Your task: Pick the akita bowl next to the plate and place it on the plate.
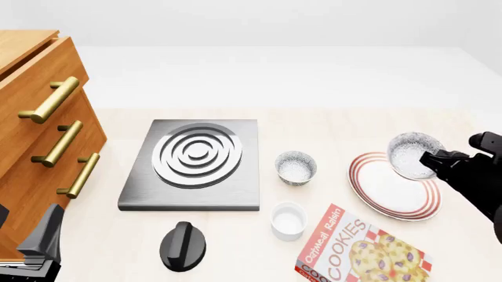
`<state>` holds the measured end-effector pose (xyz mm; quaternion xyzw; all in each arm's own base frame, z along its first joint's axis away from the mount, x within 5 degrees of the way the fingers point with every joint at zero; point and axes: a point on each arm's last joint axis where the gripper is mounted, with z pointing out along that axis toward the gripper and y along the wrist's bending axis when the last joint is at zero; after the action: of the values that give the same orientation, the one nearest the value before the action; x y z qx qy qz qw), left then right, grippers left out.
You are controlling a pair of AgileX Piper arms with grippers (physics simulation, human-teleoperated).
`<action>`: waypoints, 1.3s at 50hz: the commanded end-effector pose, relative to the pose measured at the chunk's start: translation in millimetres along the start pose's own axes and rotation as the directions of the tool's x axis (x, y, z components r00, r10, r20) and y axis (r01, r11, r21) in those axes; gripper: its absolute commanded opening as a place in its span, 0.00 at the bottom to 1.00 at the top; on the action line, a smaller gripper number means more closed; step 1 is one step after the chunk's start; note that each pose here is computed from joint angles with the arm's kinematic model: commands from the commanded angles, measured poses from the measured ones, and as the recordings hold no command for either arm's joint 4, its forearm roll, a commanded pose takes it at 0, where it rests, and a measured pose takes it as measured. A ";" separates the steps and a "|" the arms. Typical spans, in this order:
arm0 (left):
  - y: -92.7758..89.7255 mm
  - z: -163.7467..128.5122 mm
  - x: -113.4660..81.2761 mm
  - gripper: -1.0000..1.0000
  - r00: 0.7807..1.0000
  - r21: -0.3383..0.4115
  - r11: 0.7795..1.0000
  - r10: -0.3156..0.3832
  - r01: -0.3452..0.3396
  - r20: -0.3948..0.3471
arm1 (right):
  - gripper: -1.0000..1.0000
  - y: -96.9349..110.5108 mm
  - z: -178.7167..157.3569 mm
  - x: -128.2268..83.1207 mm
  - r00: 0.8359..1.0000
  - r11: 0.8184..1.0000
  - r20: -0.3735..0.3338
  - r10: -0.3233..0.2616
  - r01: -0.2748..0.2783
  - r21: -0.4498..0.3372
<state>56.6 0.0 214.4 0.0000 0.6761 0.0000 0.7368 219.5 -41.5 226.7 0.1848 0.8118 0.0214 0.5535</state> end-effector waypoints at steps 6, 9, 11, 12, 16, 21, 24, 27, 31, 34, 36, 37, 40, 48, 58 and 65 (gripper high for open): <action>0.0 0.0 0.0 1.00 1.000 0.000 1.000 0.000 0.000 0.000 | 0.00 -3.9 10.8 13.1 1.000 1.000 -0.026 0.014 -0.014 0.010; 0.0 0.0 0.0 1.00 1.000 0.000 1.000 0.000 0.000 0.000 | 0.00 -4.2 12.4 15.1 0.999 1.000 -0.031 0.012 -0.012 0.011; 0.0 0.0 0.0 1.00 1.000 0.000 1.000 0.000 0.000 0.000 | 0.00 -4.6 13.9 16.7 0.999 1.000 -0.034 0.011 -0.011 0.012; 0.0 0.0 0.0 1.00 1.000 0.000 1.000 0.000 0.000 0.000 | 0.00 -4.6 14.2 17.1 0.999 1.000 -0.035 0.010 -0.010 0.011; 0.0 0.0 0.0 1.00 1.000 0.000 1.000 0.000 0.000 0.000 | 0.00 -4.7 16.3 19.8 0.999 1.000 -0.041 0.008 -0.007 0.011; 0.0 0.0 0.0 1.00 1.000 0.000 1.000 0.000 0.000 0.000 | 0.00 -4.3 17.3 20.6 0.999 1.000 -0.045 0.005 -0.005 0.009; 0.0 0.0 0.0 1.00 1.000 0.000 1.000 0.000 0.000 0.000 | 0.00 -4.2 18.0 20.4 0.999 1.000 -0.045 0.004 -0.004 0.009; 0.0 0.0 0.0 1.00 1.000 0.000 1.000 0.000 0.000 0.000 | 0.00 -4.6 19.5 21.5 0.999 1.000 -0.048 0.002 -0.002 0.010; 0.0 0.0 0.0 1.00 1.000 0.000 1.000 0.000 0.000 0.000 | 0.00 -5.0 20.9 23.4 0.999 1.000 -0.052 0.000 0.001 0.011; 0.0 0.0 0.0 1.00 1.000 0.000 1.000 0.000 0.000 0.000 | 0.00 -5.6 23.1 25.9 0.998 1.000 -0.058 -0.002 0.003 0.012; 0.0 0.0 0.0 1.00 1.000 0.000 1.000 0.000 0.000 0.000 | 0.00 -5.9 24.4 27.1 0.998 1.000 -0.061 -0.004 0.005 0.012; 0.0 0.0 0.0 1.00 1.000 0.000 1.000 0.000 0.000 0.000 | 0.00 -6.2 25.3 28.0 0.998 1.000 -0.063 -0.005 0.006 0.013; 0.0 0.0 0.0 1.00 1.000 0.000 1.000 0.000 0.000 0.000 | 0.00 -7.4 28.4 31.1 0.998 1.000 -0.070 -0.008 0.009 0.016; 0.0 0.0 0.0 1.00 1.000 0.000 1.000 0.000 0.000 0.000 | 0.00 -10.2 35.8 36.2 0.996 1.000 -0.084 -0.010 0.012 0.025; 0.0 0.0 0.0 1.00 1.000 0.000 1.000 0.000 0.000 0.000 | 0.00 -10.6 39.0 39.5 0.996 1.000 -0.093 -0.012 0.015 0.025; 0.0 0.0 0.0 1.00 1.000 0.000 1.000 0.000 0.000 0.000 | 0.00 -12.5 42.9 43.2 0.995 0.999 -0.102 -0.017 0.020 0.030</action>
<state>56.6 0.0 214.4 0.0000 0.6761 0.0000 0.7368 237.8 -44.9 173.5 0.1813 0.8406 0.0141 0.5103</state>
